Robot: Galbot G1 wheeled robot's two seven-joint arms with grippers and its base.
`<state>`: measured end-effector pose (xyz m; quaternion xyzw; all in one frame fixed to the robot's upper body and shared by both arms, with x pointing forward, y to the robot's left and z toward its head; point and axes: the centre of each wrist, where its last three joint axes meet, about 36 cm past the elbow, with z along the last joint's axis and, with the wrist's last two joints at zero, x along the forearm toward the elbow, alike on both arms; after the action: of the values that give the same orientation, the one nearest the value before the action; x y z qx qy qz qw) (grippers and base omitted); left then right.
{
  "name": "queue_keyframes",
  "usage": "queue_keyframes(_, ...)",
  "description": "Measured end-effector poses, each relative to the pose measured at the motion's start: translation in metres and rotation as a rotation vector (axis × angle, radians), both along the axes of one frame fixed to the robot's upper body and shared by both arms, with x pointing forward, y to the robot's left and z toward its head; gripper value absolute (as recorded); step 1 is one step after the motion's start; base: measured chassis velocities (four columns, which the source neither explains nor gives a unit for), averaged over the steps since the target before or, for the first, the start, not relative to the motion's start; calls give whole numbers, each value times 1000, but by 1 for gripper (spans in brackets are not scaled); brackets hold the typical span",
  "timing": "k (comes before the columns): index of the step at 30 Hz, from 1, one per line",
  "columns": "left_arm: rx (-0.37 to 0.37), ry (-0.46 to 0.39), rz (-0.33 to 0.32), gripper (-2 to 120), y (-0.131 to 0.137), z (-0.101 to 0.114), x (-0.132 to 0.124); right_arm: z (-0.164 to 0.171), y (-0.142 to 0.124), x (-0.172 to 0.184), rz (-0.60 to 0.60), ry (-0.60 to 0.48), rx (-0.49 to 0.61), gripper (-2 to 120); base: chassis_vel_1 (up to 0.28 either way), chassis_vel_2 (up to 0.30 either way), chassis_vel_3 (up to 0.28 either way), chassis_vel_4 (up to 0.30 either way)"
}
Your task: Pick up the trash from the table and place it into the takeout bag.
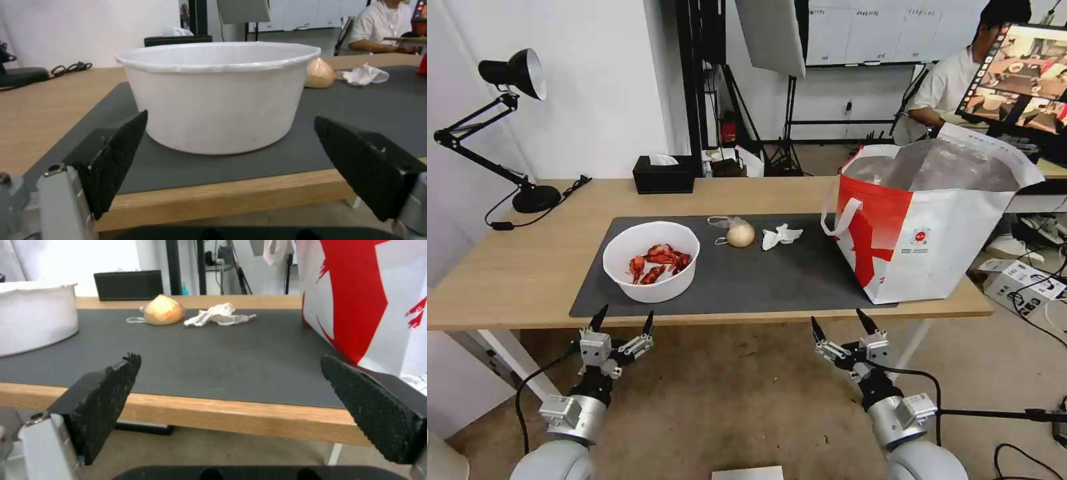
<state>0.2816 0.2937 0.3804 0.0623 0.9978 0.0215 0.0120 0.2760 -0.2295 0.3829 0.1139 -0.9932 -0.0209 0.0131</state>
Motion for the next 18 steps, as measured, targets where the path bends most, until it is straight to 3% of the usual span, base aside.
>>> queue_keyframes(18,-3,5,-6,100,0,-2,3,-3,-1,3,0,6,-5,100,0,0,0,0)
